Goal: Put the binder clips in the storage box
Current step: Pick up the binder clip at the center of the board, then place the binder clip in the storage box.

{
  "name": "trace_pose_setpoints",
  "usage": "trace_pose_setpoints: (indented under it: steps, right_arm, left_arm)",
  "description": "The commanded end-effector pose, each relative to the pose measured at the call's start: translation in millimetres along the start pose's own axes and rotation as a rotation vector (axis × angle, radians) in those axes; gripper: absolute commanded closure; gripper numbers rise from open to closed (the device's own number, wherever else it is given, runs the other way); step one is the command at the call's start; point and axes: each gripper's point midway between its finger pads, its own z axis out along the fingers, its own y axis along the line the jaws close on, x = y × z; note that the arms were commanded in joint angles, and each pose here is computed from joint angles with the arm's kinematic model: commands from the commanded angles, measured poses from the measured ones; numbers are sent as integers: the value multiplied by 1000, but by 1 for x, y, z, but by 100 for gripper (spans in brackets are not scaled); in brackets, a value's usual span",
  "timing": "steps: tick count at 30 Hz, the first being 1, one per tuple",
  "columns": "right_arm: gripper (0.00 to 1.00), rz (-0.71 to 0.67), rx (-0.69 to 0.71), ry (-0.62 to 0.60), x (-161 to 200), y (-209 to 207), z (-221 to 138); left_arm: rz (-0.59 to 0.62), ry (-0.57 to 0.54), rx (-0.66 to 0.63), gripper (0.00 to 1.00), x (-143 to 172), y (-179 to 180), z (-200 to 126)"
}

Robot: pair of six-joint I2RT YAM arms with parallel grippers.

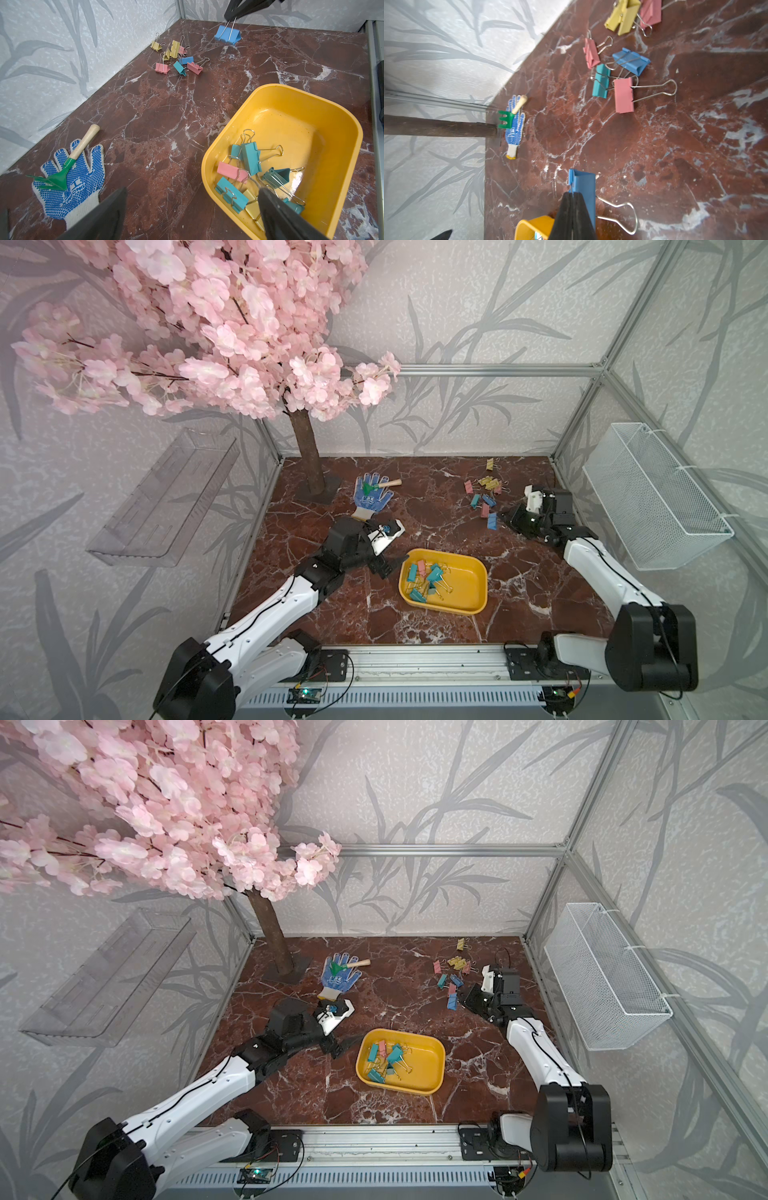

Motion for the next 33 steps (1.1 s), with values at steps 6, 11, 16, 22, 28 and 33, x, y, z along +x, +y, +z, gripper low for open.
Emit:
trace_pose_setpoints:
  steps: [6, 11, 16, 22, 28, 33]
  right_arm:
    - [100, -34, -59, 72, 81, 42, -56]
    - [100, -78, -62, 171, 139, 55, -53]
    - [100, -165, -54, 264, 186, 65, -35]
    - [100, -219, -45, 335, 214, 68, -4]
    - [98, -300, 72, 360, 227, 42, 12]
    - [93, -342, 144, 398, 239, 19, 12]
  left_arm:
    - [23, -10, 4, 0, -2, -3, -2]
    - [25, -7, 0, 0, -2, -3, -2]
    - [25, -2, -2, 0, 0, -3, -1]
    - [25, 1, -7, 0, 1, -2, -2]
    - [30, -1, -10, 0, 0, -2, -2]
    - [29, 1, -8, 0, 1, -2, -1]
